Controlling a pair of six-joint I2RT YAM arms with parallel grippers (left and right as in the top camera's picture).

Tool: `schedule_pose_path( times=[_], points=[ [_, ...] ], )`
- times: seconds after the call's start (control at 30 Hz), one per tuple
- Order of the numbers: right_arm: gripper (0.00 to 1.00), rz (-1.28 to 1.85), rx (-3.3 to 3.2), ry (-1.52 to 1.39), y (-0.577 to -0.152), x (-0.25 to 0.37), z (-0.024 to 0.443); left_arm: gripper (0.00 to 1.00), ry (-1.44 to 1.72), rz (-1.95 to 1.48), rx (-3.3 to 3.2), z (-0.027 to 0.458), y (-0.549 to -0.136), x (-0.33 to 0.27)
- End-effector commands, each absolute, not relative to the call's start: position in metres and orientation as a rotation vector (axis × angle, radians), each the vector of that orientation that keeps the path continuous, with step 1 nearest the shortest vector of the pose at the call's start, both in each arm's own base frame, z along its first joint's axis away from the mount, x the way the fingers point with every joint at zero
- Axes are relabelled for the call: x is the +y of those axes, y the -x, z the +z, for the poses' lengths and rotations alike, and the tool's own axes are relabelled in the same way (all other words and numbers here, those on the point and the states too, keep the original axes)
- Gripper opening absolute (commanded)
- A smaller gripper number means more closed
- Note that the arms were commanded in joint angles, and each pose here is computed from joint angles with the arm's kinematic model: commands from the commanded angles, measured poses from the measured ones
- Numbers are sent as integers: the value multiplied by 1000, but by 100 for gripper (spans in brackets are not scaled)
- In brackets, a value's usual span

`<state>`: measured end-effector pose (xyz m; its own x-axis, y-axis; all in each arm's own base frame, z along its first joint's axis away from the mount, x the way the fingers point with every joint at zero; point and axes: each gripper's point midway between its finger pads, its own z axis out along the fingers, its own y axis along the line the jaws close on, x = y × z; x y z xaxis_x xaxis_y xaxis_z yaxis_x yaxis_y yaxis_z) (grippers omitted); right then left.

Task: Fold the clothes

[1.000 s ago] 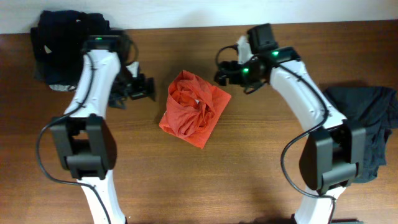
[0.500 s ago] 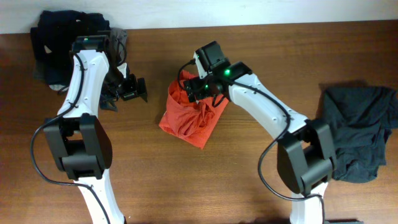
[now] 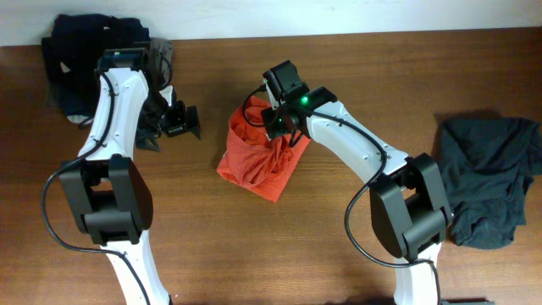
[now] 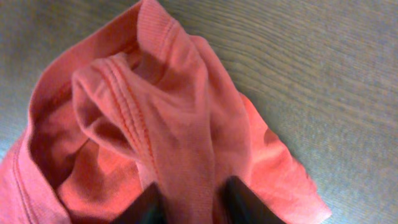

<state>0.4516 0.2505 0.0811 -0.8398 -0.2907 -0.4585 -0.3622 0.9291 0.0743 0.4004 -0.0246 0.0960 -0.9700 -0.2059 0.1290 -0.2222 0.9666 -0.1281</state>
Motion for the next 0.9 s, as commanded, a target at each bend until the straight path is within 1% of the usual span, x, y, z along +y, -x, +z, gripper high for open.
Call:
schedule_pose_path(
  times=[0.0, 0.1, 0.37, 0.43, 0.5, 0.6, 0.77, 0.83, 0.87],
  points=[
    [19, 157, 2619, 429, -458, 245, 86, 99, -340, 211, -2989, 93, -399, -25],
    [5, 23, 2614, 360, -463, 227, 86, 99, -340, 211, -2986, 93, -399, -25],
    [4, -290, 2605, 298, -464, 185, 91, 99, -341, 211, -2987, 93, -399, -25],
    [8, -361, 2591, 281, -466, 175, 98, 99, -340, 211, -2988, 93, -399, -25],
    [27, -383, 2590, 268, -467, 170, 104, 99, -340, 211, -2988, 93, -399, -25],
    [29, -383, 2606, 193, -468, 160, 112, 99, -340, 211, -2986, 93, -399, -25],
    [27, -451, 2649, 47, -462, 131, 127, 99, -341, 211, -2982, 93, -397, -25],
    [26, -431, 2680, -23, -457, 125, 132, 99, -336, 221, -2978, 93, -397, -27],
    [28, -399, 2697, -21, -455, 128, 133, 99, -330, 220, -2980, 93, -397, -29]
  ],
)
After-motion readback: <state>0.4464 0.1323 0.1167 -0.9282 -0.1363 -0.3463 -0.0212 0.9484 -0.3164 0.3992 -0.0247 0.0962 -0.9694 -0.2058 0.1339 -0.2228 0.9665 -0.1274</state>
